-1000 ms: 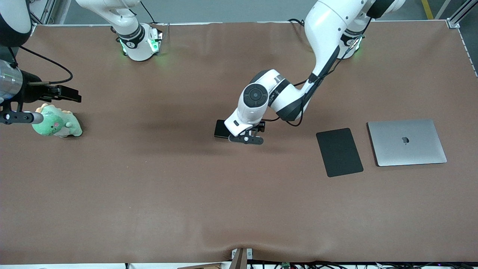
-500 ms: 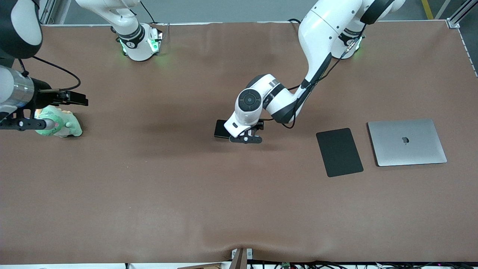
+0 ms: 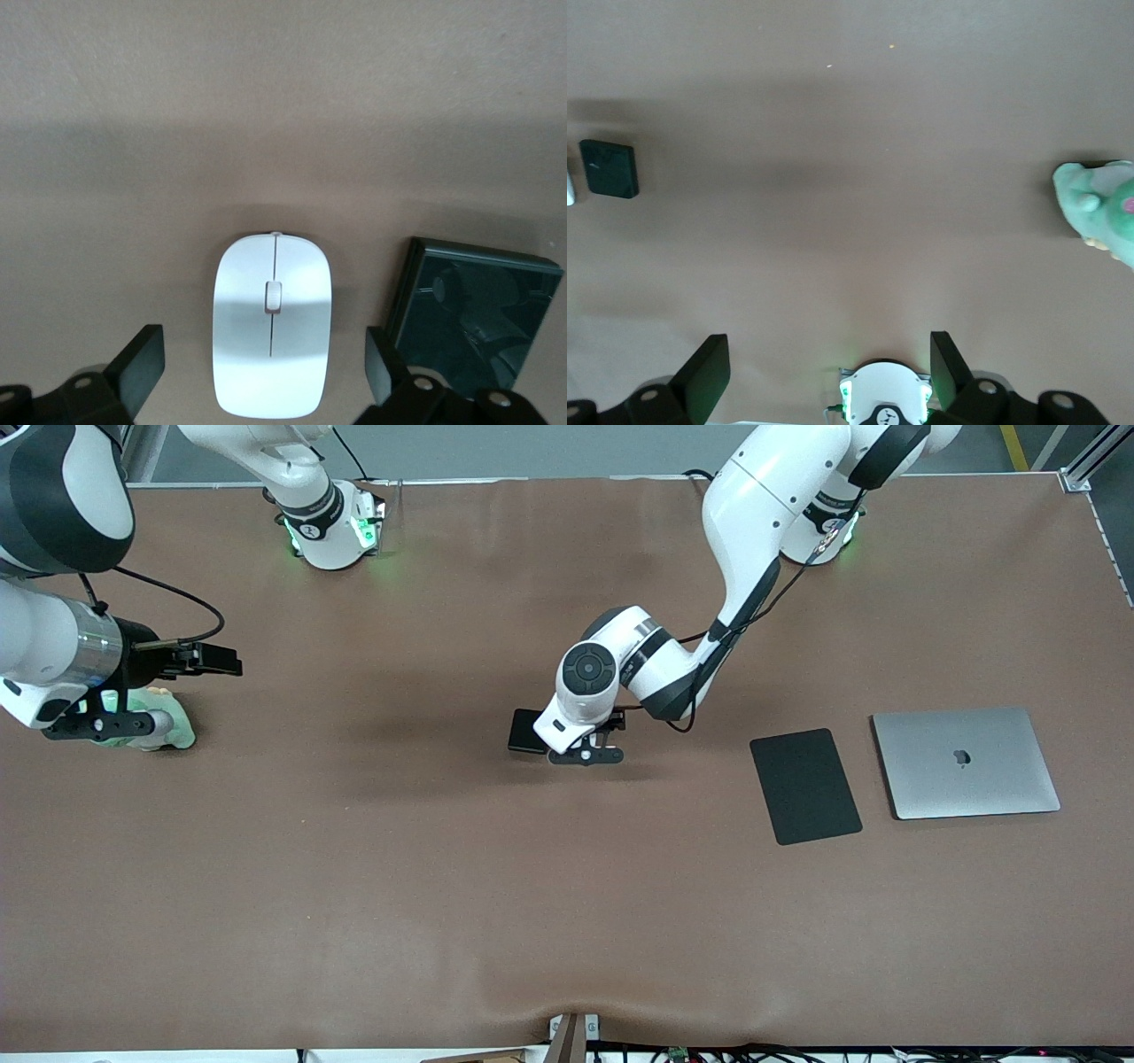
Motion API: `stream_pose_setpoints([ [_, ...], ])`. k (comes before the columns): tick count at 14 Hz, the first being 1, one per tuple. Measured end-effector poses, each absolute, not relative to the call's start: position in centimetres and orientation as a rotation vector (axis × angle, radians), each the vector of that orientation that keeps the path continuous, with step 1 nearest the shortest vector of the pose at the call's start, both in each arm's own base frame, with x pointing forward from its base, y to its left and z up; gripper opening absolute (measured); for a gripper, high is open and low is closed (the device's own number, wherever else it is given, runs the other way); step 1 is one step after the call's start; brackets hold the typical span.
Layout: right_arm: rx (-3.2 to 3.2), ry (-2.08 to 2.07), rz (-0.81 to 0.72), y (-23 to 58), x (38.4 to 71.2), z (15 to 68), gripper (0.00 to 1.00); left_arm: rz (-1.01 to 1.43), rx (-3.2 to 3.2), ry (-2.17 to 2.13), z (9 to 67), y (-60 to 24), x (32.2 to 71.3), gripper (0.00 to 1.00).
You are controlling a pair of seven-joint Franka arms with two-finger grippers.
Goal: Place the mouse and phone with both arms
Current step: 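Grasp the white mouse with the left gripper while the right gripper approaches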
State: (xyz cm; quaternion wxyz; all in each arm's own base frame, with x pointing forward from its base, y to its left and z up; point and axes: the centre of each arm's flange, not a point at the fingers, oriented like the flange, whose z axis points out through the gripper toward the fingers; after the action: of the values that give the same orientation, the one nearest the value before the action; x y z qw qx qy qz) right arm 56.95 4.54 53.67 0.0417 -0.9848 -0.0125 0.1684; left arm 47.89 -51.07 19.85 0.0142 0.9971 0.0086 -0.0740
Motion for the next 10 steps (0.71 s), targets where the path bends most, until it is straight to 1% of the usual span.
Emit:
stream_pose_setpoints([
  [7,-2.988,0.079,0.502,7.6,57.4,52.9,1.0,-0.257,3.118,0.076,18.5,-51.5,47.0,1.0],
  [8,-2.992,0.092,0.499,8.6,57.4,52.7,1.0,-0.258,3.118,0.076,18.4,-51.5,47.0,0.96],
  [9,-2.995,0.101,0.495,9.6,57.5,52.6,1.0,-0.259,3.119,0.077,18.4,-51.5,47.0,0.96],
  [10,-2.999,0.114,0.49,10.6,57.6,52.3,1.0,-0.259,3.119,0.077,18.4,-51.5,47.0,0.9],
])
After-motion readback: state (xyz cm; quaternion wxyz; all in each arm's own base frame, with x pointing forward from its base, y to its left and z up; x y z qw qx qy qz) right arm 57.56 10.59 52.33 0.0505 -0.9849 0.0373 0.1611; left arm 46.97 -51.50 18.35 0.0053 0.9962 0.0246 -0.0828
